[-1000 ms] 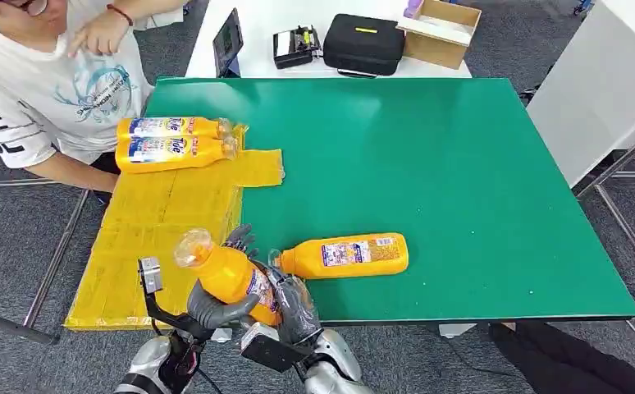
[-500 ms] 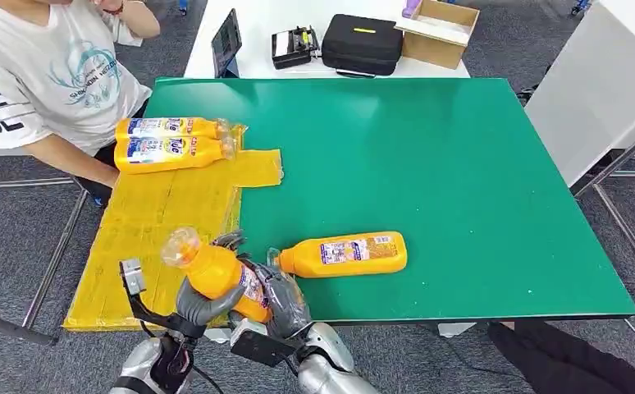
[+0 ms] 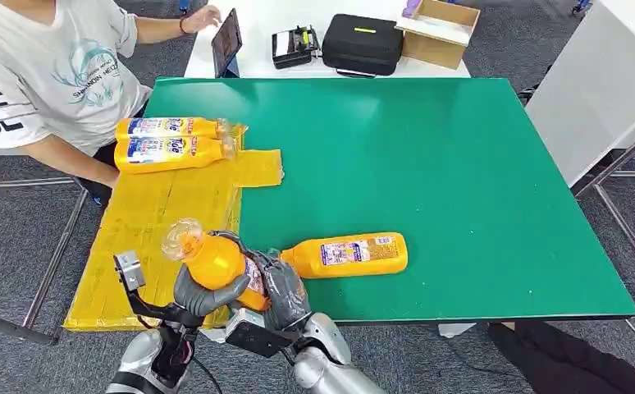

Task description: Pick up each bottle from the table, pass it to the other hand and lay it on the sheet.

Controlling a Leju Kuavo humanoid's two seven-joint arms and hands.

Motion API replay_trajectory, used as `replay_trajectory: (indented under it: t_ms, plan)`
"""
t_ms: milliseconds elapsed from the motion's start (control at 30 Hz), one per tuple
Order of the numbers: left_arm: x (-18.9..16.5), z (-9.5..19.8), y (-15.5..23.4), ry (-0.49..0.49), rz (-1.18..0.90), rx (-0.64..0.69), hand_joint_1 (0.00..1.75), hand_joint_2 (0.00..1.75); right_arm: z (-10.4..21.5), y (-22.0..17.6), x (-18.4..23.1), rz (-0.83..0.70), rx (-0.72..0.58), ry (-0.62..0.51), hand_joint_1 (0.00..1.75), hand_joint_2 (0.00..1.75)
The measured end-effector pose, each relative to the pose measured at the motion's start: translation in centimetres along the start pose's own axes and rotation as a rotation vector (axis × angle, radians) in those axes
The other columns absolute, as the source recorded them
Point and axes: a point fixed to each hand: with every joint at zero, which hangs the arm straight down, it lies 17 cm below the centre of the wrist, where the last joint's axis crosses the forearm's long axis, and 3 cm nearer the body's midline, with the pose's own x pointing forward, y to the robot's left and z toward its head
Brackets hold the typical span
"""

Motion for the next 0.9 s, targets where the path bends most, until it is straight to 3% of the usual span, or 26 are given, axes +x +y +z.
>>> replay_trajectory:
  t_ms: [33,67,233,267,400,533,667,900]
  plan:
    - [0.1,-0.1,-0.1,-0.002,-0.001,-0.001,1.75,1.75,-0.1,-0.1,0.1,0.000,-0.002,-0.002,0.14,1.75]
    - [0.2,-0.1,-0.1,-0.004,-0.004,-0.003,1.75,1.75,-0.1,-0.2,0.1,0.001,-0.005,-0.002,0.00,1.75]
    - [0.9,-0.9,-0.3,-0.025,-0.042,0.005,1.75,1.75,-0.8,-2.6,0.4,0.030,-0.101,-0.005,0.00,1.75]
    - [1.2,-1.1,-0.4,-0.031,-0.048,0.004,1.75,1.75,-1.1,-3.4,0.6,0.035,-0.132,-0.011,0.00,0.00]
    - [2.7,-2.6,-0.8,-0.065,-0.088,0.009,1.75,1.75,-2.2,-6.9,1.8,0.046,-0.245,-0.027,0.00,0.00]
    - [4.5,-4.2,0.1,-0.136,-0.292,0.091,1.75,1.75,-3.1,-9.4,3.2,0.039,-0.314,-0.054,0.00,0.00]
    - [8.8,-4.4,6.2,-0.231,-0.488,0.351,1.75,1.75,-3.1,-13.3,4.9,0.042,-0.452,-0.092,0.00,0.00]
    - [10.8,-3.7,9.0,-0.264,-0.506,0.436,1.75,1.75,-3.0,-15.3,6.6,0.034,-0.510,-0.134,0.00,0.00]
